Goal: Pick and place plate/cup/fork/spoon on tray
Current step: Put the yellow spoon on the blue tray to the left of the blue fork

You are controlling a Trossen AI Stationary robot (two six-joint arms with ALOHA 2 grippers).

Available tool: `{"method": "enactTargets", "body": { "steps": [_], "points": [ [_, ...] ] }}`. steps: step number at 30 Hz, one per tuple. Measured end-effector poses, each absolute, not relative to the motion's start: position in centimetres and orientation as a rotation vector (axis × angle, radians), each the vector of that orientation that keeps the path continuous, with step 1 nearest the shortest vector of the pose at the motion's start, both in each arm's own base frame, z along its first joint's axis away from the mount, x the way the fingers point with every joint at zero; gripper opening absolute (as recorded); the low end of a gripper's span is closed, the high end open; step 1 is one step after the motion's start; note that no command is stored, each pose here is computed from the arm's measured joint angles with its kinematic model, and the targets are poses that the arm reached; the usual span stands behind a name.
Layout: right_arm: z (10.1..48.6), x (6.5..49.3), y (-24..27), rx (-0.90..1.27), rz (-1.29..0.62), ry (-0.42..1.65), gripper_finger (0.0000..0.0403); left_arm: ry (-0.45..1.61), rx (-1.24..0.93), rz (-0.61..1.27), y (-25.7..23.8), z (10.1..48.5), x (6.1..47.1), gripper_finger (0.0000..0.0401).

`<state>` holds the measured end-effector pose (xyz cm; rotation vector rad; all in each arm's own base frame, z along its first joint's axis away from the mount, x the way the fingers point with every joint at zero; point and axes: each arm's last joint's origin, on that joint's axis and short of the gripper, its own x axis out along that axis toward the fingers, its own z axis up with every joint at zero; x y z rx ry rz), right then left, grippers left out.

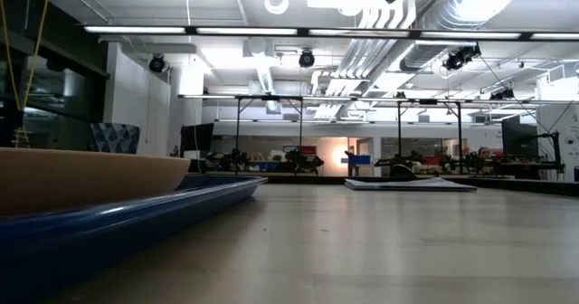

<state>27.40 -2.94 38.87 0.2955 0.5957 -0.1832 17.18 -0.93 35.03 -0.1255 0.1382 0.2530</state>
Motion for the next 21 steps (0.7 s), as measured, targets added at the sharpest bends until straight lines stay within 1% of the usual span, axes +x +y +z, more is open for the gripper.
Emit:
{"method": "enactTargets", "body": {
  "steps": [2,5,11,15,21],
  "points": [
    [38.3,28.2,-2.5,0.297,-0.157,0.615,0.0000,0.237,-0.006,0.199,-1.4,34.8,18.3,0.0229],
    [37.7,29.4,-2.0,0.284,-0.132,0.613,0.0000,0.333,0.105,0.144,-1.9,34.0,19.8,0.0230],
    [36.4,30.9,-1.8,0.283,-0.136,0.647,0.0000,0.428,0.252,0.107,-2.4,32.3,21.8,0.0230],
    [35.4,32.1,-1.9,0.291,-0.149,0.656,0.0000,0.478,0.257,0.103,-2.5,31.3,22.9,0.0230],
    [33.9,33.7,-2.0,0.296,-0.173,0.673,0.0000,0.552,0.185,0.072,-2.9,29.6,24.4,0.0230]
  ]
}}
